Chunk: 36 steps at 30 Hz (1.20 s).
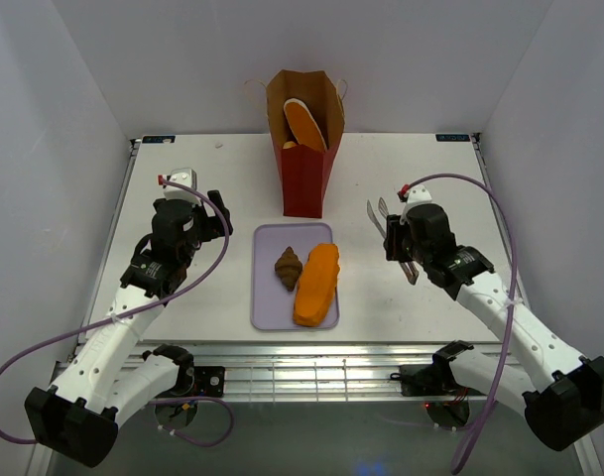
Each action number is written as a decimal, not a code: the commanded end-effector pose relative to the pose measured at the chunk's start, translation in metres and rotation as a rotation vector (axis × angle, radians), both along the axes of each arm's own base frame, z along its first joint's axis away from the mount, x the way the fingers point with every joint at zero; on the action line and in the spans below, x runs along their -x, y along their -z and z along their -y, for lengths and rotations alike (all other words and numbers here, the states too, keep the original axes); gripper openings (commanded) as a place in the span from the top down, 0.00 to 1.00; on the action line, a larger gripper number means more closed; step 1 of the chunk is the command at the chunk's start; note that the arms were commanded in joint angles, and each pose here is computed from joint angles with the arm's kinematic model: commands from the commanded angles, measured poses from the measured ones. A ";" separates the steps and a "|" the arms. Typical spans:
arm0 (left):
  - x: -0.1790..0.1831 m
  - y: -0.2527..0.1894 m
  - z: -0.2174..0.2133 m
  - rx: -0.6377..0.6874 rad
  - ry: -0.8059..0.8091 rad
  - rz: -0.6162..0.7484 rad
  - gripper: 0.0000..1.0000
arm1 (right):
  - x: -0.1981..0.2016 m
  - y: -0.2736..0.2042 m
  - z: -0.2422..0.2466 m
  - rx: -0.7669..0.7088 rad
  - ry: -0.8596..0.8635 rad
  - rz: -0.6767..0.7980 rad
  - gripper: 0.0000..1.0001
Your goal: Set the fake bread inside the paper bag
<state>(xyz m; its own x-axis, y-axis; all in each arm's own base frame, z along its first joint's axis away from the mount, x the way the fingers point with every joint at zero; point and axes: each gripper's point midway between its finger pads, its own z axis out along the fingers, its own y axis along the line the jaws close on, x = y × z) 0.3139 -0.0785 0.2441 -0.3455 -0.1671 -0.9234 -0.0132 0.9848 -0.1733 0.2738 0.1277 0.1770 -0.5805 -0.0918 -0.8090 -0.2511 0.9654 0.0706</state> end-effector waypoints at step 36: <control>-0.002 0.002 0.006 0.012 0.020 -0.004 0.02 | -0.017 0.123 -0.017 -0.084 0.022 -0.158 0.42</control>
